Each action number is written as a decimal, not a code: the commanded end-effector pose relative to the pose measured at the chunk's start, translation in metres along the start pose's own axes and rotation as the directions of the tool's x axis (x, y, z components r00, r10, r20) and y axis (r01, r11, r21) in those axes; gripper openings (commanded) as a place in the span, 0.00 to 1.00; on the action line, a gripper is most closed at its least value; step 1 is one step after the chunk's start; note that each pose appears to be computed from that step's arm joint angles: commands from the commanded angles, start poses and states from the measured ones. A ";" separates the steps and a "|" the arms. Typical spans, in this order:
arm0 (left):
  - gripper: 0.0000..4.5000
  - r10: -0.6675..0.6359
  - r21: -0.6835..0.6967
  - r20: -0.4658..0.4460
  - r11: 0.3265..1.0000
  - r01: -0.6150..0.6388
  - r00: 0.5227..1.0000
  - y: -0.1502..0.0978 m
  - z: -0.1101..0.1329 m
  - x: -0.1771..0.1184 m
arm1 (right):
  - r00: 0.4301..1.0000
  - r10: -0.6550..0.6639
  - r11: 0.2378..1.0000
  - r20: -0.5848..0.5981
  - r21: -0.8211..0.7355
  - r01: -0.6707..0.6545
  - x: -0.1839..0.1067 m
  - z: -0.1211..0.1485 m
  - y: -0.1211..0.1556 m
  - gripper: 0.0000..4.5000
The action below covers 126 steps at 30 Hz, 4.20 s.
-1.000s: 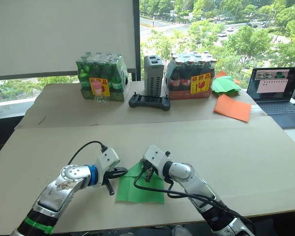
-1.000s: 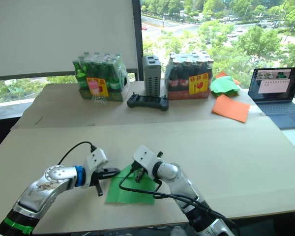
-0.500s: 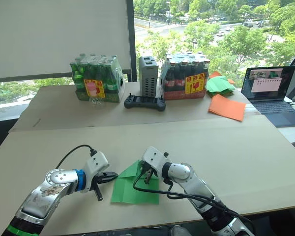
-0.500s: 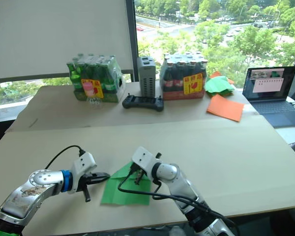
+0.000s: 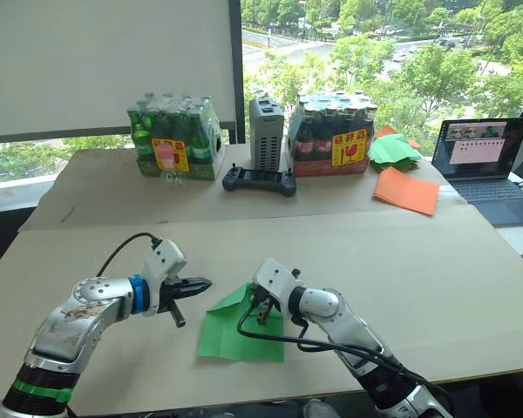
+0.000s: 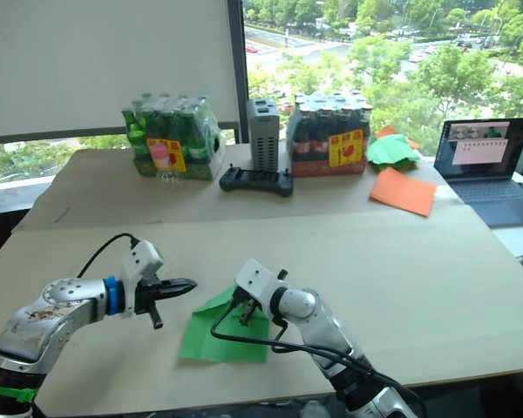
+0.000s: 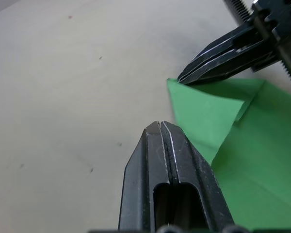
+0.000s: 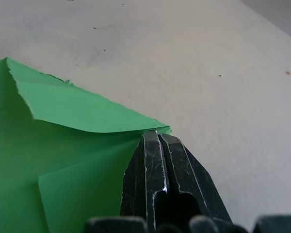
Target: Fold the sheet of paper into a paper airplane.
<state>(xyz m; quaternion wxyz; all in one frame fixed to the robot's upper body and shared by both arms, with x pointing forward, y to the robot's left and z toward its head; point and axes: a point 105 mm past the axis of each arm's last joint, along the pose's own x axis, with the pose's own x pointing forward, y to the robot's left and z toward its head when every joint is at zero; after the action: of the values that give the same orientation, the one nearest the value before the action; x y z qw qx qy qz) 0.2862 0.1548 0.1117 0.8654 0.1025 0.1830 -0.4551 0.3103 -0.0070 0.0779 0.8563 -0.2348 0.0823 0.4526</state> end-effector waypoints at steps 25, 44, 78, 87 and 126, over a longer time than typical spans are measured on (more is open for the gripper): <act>0.01 -0.068 0.024 -0.042 0.997 0.069 0.997 -0.029 -0.022 0.035 | 0.995 -0.053 0.994 0.086 0.105 0.044 -0.088 0.017 -0.012 0.00; 0.01 -0.084 0.051 -0.035 0.995 0.086 0.996 -0.026 -0.015 0.049 | 0.982 0.122 0.990 -0.146 0.085 -0.110 -0.114 -0.036 0.019 0.00; 0.01 -0.103 0.098 -0.025 0.990 0.105 0.994 -0.025 0.002 0.056 | 0.988 0.098 0.977 0.119 0.176 -0.119 -0.059 0.019 0.020 0.00; 0.01 -0.113 0.105 -0.042 0.988 0.117 0.993 -0.030 -0.002 0.062 | 0.984 0.104 0.977 0.145 0.171 -0.129 -0.046 0.028 0.020 0.00; 0.01 0.079 0.099 0.001 0.992 -0.079 0.997 0.020 0.017 -0.004 | 0.987 0.158 0.981 0.034 0.111 -0.160 -0.010 0.002 0.026 0.00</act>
<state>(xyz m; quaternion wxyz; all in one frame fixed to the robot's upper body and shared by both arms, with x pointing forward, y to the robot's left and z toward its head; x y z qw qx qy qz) 0.3038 0.1685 0.1111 0.8785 0.1390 0.1921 -0.4147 0.2883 -0.0059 0.0757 0.8389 -0.1707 0.1166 0.5035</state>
